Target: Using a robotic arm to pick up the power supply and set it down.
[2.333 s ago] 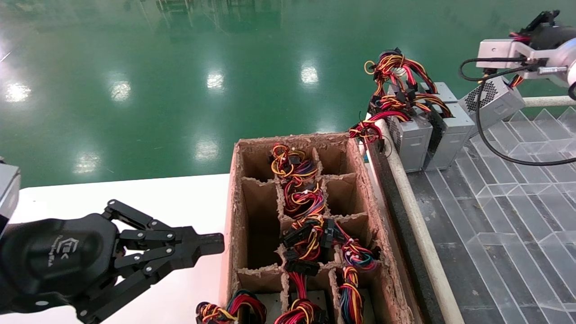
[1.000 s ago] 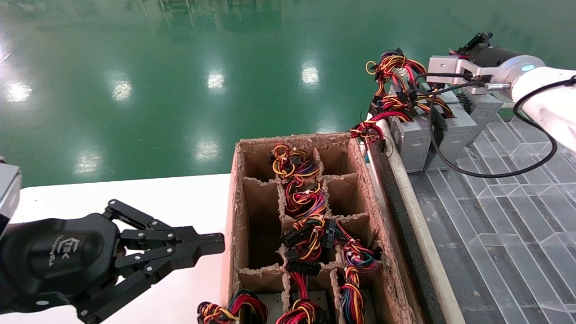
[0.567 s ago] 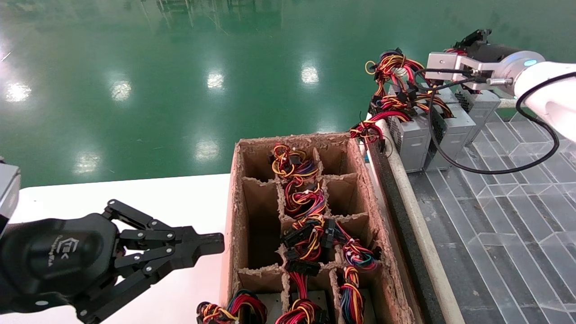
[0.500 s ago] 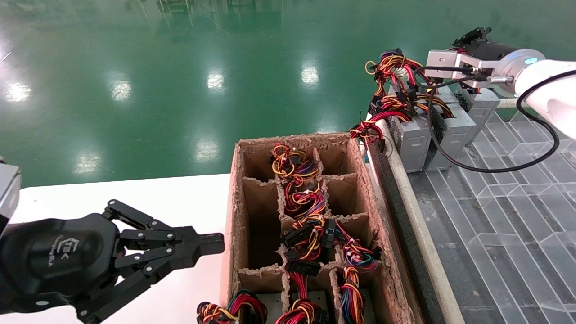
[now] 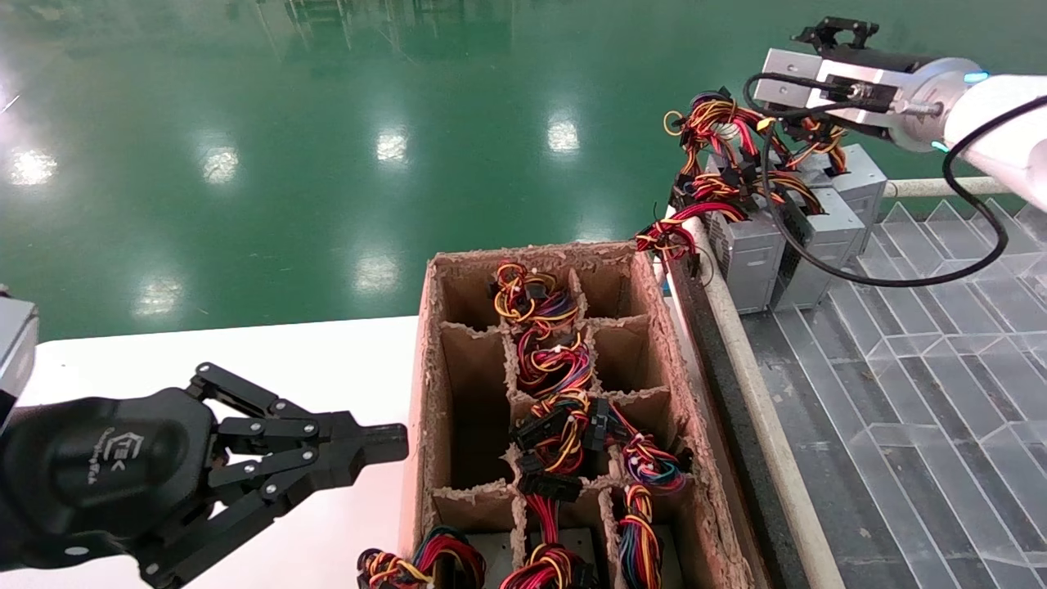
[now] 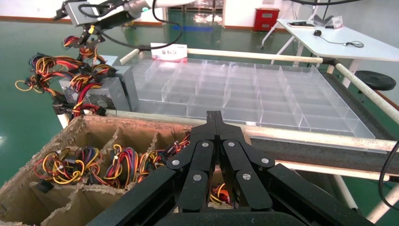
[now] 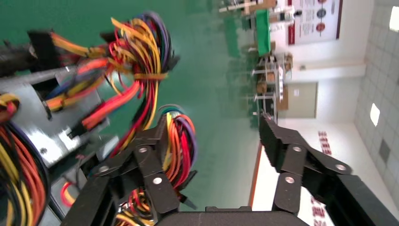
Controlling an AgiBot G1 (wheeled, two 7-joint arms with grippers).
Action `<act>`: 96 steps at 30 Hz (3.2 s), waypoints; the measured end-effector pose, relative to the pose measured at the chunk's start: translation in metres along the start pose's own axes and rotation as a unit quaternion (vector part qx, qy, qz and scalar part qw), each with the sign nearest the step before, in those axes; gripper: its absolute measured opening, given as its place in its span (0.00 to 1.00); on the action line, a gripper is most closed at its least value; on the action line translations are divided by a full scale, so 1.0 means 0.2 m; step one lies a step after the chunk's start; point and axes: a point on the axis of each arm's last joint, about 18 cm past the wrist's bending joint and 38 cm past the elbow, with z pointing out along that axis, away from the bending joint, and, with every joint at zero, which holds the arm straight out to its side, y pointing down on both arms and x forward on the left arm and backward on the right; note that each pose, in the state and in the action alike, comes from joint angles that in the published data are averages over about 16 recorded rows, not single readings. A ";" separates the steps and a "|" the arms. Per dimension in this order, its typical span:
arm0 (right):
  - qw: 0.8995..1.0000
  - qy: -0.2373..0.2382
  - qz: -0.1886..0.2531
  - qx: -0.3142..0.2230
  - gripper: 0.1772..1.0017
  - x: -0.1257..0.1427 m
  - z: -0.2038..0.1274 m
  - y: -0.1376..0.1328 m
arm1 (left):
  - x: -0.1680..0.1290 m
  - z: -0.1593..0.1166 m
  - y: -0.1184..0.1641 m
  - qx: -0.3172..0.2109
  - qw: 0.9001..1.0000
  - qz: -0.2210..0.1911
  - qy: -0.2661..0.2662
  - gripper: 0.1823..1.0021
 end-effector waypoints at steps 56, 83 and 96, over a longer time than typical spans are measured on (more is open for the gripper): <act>0.866 -0.112 0.352 0.336 1.00 -0.29 -0.62 -0.13 | 0.00 0.00 0.00 0.000 1.000 0.000 0.000 0.13; 0.680 -0.398 0.405 0.464 1.00 -0.63 -1.45 -0.38 | 0.00 0.00 0.00 0.000 1.000 0.000 0.000 0.81; 0.668 -0.416 0.403 0.467 1.00 -0.64 -1.50 -0.39 | 0.00 0.00 0.00 0.000 1.000 0.000 0.000 0.98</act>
